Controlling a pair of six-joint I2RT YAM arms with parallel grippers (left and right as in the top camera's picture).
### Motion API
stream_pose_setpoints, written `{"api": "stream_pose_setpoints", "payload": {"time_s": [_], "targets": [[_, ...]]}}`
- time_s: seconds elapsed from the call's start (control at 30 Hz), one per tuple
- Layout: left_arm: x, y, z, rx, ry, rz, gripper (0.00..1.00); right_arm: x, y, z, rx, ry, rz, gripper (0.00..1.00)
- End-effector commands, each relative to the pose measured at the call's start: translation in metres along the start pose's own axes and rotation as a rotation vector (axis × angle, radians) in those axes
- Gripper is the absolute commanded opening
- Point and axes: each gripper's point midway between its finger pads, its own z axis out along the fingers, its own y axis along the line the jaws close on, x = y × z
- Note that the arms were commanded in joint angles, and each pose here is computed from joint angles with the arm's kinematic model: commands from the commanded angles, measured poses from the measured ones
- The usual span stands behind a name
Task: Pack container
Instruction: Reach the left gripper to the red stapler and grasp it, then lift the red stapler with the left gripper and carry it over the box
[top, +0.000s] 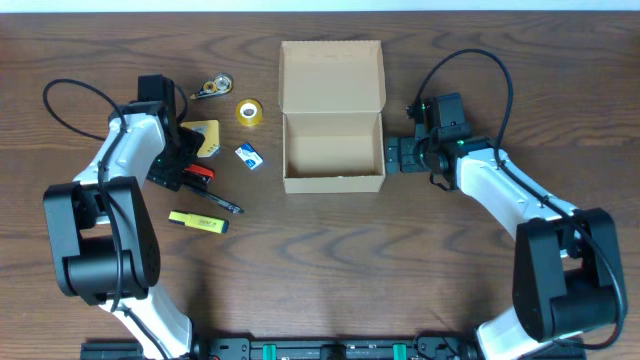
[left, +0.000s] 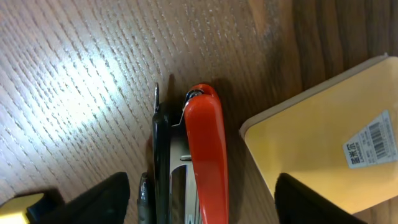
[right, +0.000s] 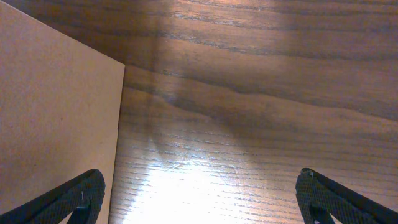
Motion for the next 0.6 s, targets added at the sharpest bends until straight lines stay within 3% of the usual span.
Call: {"api": "stream_pose_setpoints", "payload": {"time_s": [0.0,0.23,0.43,0.57], "targets": [[-0.005,0.003,0.009,-0.031,-0.008,-0.007,0.70,0.003,-0.001,0.003,0.002,0.012,-0.013,0.99],[-0.008,0.007,0.013,-0.047,-0.011,-0.012,0.61,0.003,-0.001,0.003,0.003,0.012,-0.013,0.99],[-0.013,0.010,0.013,-0.056,-0.026,-0.021,0.46,0.003,-0.001,0.003,0.002,0.012,-0.013,0.99],[-0.015,0.011,0.013,-0.058,-0.028,-0.019,0.43,0.003,-0.001,0.003,0.003,0.012,-0.013,0.99]]}}
